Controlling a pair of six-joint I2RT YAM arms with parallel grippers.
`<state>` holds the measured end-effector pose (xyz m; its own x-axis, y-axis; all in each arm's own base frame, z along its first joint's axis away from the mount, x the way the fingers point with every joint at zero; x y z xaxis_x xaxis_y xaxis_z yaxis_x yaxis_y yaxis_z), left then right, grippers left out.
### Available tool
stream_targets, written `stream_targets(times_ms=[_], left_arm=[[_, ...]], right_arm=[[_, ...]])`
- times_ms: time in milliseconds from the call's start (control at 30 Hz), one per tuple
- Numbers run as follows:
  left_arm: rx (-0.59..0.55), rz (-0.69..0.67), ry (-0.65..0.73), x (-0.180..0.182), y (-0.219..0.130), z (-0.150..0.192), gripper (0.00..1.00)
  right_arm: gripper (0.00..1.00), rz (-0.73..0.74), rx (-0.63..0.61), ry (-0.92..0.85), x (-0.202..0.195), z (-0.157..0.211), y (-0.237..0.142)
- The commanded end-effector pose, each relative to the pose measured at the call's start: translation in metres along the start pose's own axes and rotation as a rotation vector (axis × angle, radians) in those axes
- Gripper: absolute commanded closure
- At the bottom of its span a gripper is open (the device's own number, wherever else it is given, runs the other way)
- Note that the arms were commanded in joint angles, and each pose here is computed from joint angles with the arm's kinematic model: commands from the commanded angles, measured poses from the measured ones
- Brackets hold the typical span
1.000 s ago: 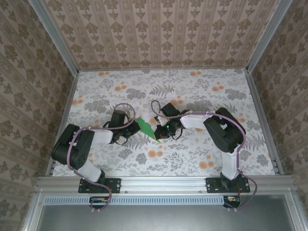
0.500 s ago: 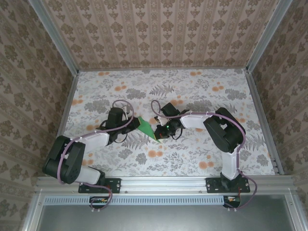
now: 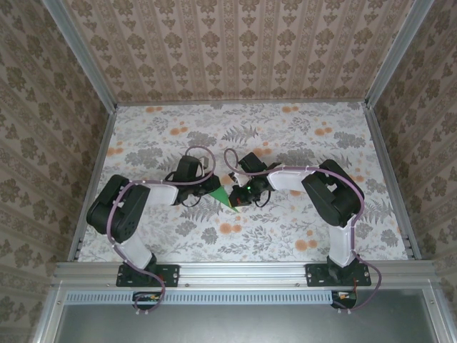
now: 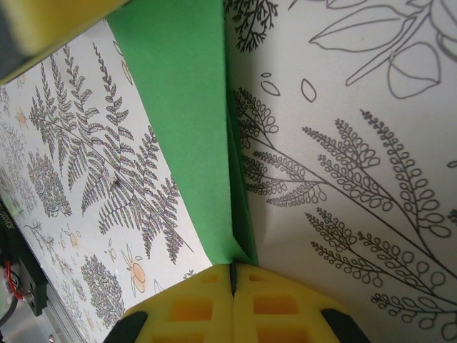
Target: Fold a paper plane with a square sheet of paper (pick it up from the middle)
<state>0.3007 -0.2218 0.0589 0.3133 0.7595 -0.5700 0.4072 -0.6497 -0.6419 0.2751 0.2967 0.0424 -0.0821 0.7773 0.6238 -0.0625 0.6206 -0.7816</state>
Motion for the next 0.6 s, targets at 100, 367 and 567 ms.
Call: stream_targets(times_ms=[100, 367, 567], left_arm=[[-0.067, -0.056, -0.043, 0.034, -0.007, -0.004, 0.98], [-0.117, -0.097, -0.077, 0.069, -0.02, -0.003, 0.97], [-0.156, -0.125, -0.125, 0.093, -0.033, -0.002, 0.97]], right_arm=[[1.0, 0.249, 0.126, 0.113, -0.067, 0.037, 0.024], [1.0, 0.26, 0.131, 0.118, -0.07, 0.039, 0.025], [1.0, 0.263, 0.128, 0.117, -0.069, 0.038, 0.023]])
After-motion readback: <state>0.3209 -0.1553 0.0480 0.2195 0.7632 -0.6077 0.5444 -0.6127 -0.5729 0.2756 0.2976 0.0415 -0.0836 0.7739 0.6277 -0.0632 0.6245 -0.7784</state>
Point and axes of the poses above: each hand's point on the last joint's axis, 136 mm out from that joint toward the fingers, its own y axis out along the fingers, its own x axis along the line the jaws close on, z = x × y, the point moved 4 cm from there along -y, back along the fingers, and after that the axes turned 14 degrees about y, right-handed, at the moved point
